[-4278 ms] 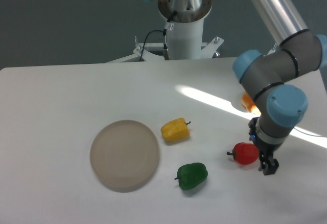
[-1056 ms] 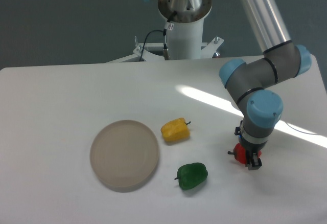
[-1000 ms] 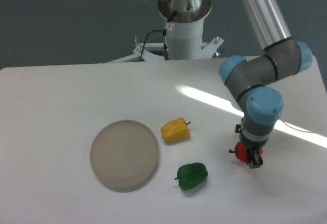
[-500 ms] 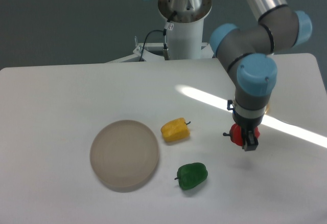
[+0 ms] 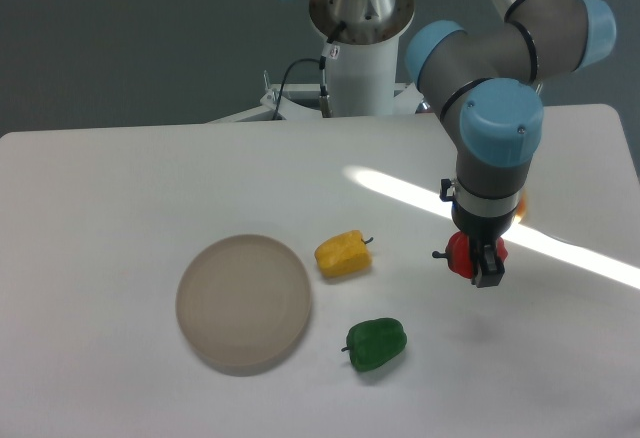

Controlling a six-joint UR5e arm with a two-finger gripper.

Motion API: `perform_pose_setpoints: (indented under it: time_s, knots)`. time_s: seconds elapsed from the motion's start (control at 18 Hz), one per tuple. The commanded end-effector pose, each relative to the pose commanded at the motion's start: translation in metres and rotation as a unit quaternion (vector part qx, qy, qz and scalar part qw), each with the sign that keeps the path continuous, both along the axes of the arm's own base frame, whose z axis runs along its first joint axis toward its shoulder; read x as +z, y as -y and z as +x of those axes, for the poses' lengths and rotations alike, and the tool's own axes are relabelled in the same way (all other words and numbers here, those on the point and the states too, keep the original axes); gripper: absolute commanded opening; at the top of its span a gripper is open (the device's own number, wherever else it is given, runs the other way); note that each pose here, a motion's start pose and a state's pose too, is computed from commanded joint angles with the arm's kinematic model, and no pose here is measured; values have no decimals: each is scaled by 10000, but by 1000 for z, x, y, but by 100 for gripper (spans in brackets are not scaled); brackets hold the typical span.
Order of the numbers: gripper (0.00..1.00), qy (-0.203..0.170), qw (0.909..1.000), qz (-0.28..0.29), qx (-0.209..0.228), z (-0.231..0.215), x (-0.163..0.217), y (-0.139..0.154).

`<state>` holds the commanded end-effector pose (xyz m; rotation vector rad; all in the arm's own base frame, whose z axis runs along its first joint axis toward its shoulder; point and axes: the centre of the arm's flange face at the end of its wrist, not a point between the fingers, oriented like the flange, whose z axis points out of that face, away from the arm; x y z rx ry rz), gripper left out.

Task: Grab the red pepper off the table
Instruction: 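Lift the held red bell pepper up off the table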

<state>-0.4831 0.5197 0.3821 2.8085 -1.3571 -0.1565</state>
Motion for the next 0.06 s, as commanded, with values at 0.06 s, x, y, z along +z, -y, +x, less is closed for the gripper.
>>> perform_pose_setpoints:
  time_s: [0.06]
  knots:
    - [55,5,10000,8,22,0,0,0]
